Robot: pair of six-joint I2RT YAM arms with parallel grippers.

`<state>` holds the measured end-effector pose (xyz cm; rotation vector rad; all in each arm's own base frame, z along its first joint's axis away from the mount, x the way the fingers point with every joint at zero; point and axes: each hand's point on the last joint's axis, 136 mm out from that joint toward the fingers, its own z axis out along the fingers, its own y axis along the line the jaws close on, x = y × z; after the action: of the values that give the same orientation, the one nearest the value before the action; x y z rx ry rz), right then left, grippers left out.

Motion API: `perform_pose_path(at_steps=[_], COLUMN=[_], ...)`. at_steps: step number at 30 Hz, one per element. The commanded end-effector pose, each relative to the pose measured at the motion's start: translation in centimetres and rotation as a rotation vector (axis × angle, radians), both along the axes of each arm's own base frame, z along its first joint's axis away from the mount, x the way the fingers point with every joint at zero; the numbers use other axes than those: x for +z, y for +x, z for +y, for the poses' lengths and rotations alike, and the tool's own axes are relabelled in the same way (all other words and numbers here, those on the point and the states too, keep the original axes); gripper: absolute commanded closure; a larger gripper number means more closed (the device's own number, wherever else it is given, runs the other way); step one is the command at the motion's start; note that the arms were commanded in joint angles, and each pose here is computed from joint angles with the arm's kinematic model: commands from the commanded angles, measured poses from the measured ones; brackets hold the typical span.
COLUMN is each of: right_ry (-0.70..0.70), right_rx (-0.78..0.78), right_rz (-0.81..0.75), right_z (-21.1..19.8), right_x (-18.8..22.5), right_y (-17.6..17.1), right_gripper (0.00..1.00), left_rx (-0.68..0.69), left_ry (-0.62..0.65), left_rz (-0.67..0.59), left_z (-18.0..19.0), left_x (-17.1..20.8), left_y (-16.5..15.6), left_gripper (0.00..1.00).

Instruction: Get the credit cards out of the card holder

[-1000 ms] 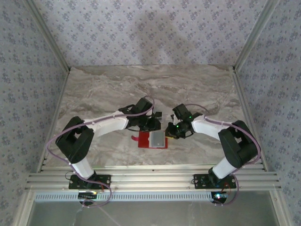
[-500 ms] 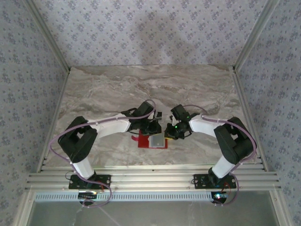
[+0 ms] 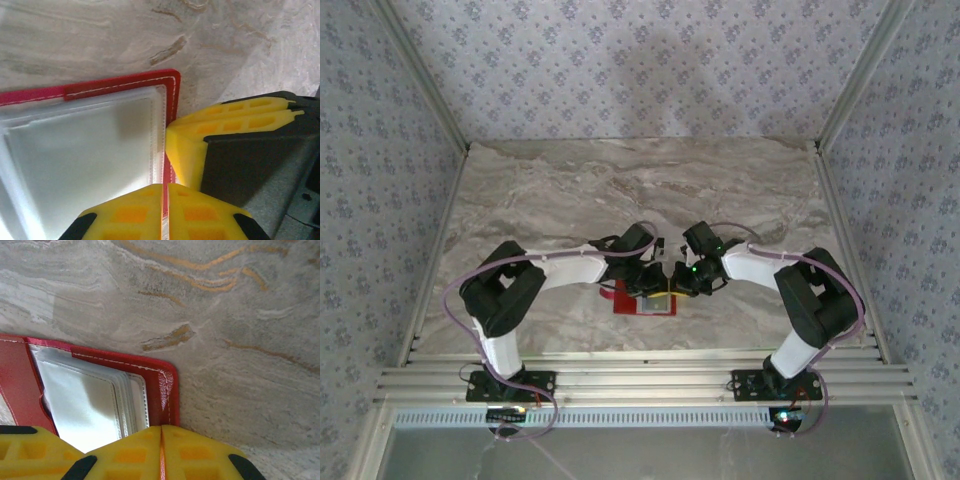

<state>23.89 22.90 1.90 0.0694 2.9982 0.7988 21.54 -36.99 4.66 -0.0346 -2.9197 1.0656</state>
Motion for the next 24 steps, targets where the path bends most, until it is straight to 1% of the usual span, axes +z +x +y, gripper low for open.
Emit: perform_pose_path(at_steps=[1, 5, 8, 10, 14, 19, 24], right_ry=[-0.062, -0.062, -0.063, -0.064, -0.065, -0.071, -0.070], right_rx=[0.014, 0.015, 0.011, 0.010, 0.009, 0.011, 0.012], right_rz=[0.026, 0.027, 0.030, 0.031, 0.032, 0.036, 0.036], right_z=[-0.8, -0.9, -1.0, -1.1, -1.1, -1.3, -1.3], right_x=[-1.0, -1.0, -1.1, -1.2, -1.1, -1.3, -1.3], right_y=[-0.7, -0.6, -0.5, -0.5, -0.5, -0.6, -0.6], right_gripper=[0.91, 0.91, 0.91, 0.91, 0.91, 0.91, 0.91], left_rx=[-0.029, -0.047, -0.076, -0.102, -0.127, -0.159, -0.182], left_ry=[0.026, 0.084, 0.171, 0.257, 0.382, 0.504, 0.593], left_rz=[0.036, 0.060, 0.061, 0.030, -0.016, -0.048, -0.105], left_z=[-0.2, 0.4, 1.4, 2.3, 3.7, 4.9, 5.5], left_x=[-1.0, -2.4, -3.2, -3.3, -3.4, -3.5, -2.8], left_y=[-0.5, -1.0, -1.4, -1.4, -1.3, -1.4, -1.1], left_gripper=[0.87, 0.85, 0.83, 0.81, 0.77, 0.74, 0.69])
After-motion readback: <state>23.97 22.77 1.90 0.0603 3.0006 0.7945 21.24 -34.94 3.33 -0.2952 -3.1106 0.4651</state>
